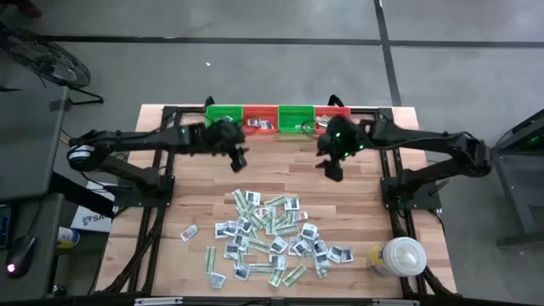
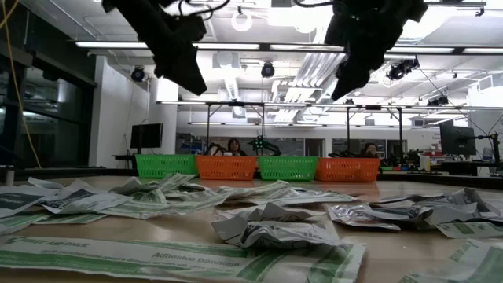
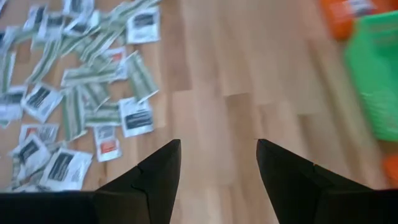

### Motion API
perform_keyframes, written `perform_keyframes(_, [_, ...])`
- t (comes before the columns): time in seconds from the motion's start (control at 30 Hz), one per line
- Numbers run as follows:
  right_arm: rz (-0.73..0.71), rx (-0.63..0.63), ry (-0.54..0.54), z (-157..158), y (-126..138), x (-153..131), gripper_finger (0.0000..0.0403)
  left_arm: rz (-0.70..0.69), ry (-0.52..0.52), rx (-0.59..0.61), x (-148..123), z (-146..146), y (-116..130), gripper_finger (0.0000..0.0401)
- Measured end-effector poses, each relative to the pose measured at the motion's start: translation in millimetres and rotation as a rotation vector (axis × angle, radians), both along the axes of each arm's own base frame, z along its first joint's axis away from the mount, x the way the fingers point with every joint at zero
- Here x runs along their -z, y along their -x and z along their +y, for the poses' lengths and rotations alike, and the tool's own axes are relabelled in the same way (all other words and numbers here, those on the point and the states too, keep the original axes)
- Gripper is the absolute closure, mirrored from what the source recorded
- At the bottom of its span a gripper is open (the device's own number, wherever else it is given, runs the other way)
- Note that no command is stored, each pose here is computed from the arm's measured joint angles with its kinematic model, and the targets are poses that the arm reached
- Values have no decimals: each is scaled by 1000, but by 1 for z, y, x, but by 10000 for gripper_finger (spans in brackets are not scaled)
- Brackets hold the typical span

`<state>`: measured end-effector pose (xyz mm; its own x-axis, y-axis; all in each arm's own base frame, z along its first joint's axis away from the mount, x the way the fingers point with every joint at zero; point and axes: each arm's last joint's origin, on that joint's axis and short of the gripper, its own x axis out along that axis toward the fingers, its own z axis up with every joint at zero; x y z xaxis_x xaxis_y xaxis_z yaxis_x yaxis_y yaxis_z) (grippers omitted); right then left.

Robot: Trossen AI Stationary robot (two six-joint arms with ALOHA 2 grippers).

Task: Pick & Place First Aid Supplies
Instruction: Put the gray towelette pack in the left orange bin

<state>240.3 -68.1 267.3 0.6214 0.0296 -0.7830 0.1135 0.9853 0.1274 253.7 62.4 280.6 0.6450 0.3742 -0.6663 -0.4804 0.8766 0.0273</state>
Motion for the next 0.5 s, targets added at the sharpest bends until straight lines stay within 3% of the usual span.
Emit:
perform_keyframes(0.27, [53, -104, 30, 31, -34, 44, 199, 49, -27, -96, 8, -67, 5, 254])
perform_keyframes(0.5, [54, -152, -2, 56, -44, 80, 199, 22, -76, -124, 9, -100, 13, 254])
